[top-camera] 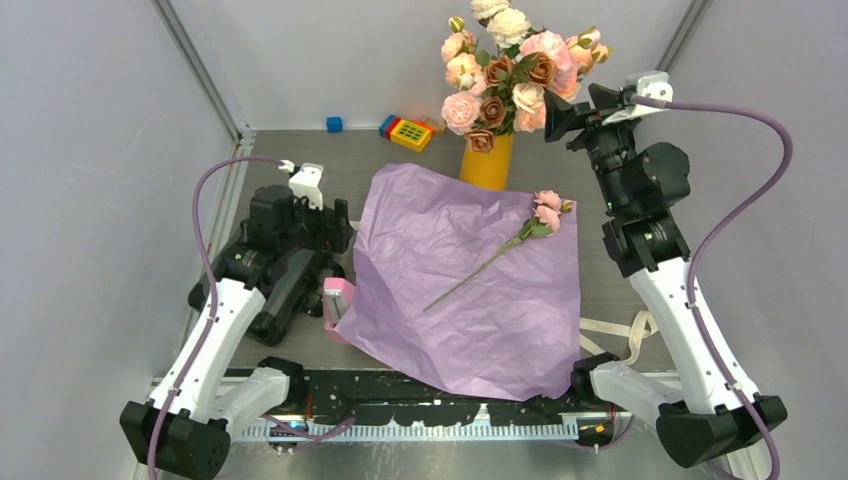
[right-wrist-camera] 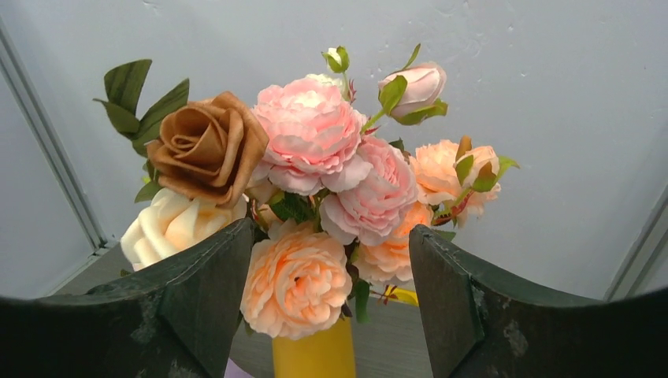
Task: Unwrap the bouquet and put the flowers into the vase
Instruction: Insert the fake flower into the vase, then pick up the fake flower from the wrapping paper.
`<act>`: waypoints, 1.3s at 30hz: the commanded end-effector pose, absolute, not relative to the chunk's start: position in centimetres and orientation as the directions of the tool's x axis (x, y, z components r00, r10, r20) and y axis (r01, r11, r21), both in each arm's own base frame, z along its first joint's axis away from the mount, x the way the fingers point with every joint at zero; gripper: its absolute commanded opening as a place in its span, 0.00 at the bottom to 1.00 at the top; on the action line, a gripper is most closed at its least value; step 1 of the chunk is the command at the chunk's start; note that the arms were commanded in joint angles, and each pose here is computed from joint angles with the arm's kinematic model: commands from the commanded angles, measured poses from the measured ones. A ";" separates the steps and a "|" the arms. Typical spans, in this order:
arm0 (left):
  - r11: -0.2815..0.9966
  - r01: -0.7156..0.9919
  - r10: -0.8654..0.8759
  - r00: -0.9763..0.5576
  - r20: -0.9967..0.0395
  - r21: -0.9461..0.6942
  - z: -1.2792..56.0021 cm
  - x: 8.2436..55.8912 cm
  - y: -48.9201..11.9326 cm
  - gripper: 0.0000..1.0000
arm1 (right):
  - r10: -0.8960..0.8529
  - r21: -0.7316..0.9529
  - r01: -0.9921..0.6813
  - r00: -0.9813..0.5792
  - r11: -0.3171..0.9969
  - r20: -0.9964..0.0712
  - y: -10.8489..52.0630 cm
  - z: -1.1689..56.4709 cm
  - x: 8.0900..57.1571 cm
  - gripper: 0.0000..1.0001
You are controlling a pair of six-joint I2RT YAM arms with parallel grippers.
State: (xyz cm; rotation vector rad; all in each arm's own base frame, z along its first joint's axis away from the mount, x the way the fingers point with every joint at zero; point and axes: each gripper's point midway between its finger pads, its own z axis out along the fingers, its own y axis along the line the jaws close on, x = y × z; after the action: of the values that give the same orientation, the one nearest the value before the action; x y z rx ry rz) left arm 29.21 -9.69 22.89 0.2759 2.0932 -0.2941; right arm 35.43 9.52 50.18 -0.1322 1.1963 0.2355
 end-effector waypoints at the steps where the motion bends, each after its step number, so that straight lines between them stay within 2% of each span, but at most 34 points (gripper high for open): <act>1: 0.943 0.316 0.058 -0.459 -0.887 -0.102 24.2 29.5 -9.8 0.92 | 0.124 0.029 -0.254 0.368 0.967 -0.921 9.0 50.7 33.2 0.78; 8: 0.947 0.306 0.053 -0.443 -0.895 -0.095 24.5 29.4 -9.5 0.92 | 0.133 0.036 -0.250 0.384 0.968 -0.914 8.3 51.5 31.1 0.78; 16: 0.946 0.309 0.051 -0.445 -0.894 -0.100 24.5 29.4 -9.6 0.92 | 0.254 0.185 -0.236 0.308 0.954 -0.917 7.1 49.5 28.7 0.77; 19: 0.946 0.308 0.050 -0.444 -0.895 -0.100 24.5 29.4 -9.6 0.92 | 0.354 0.337 -0.107 0.243 0.935 -0.903 4.6 47.1 28.0 0.76; 25: 0.950 0.299 0.055 -0.449 -0.892 -0.093 24.4 29.6 -9.4 0.92 | 0.467 0.490 0.140 0.168 0.860 -0.868 0.8 40.7 26.5 0.76; 28: 0.950 0.300 0.056 -0.453 -0.890 -0.093 24.2 29.6 -9.4 0.92 | 0.484 0.496 0.235 0.107 0.836 -0.868 0.1 36.8 26.6 0.75; 39: 0.968 0.250 0.083 -0.443 -0.893 -0.034 24.3 29.7 -8.0 0.92 | 0.527 0.465 0.305 -0.162 0.831 -0.834 3.0 27.5 32.3 0.77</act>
State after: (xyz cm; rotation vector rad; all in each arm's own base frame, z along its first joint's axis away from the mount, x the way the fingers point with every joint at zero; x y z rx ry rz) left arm 29.20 -8.91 23.24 0.2511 2.0767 -0.2496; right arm 30.36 2.20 29.53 0.5925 1.7095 0.1694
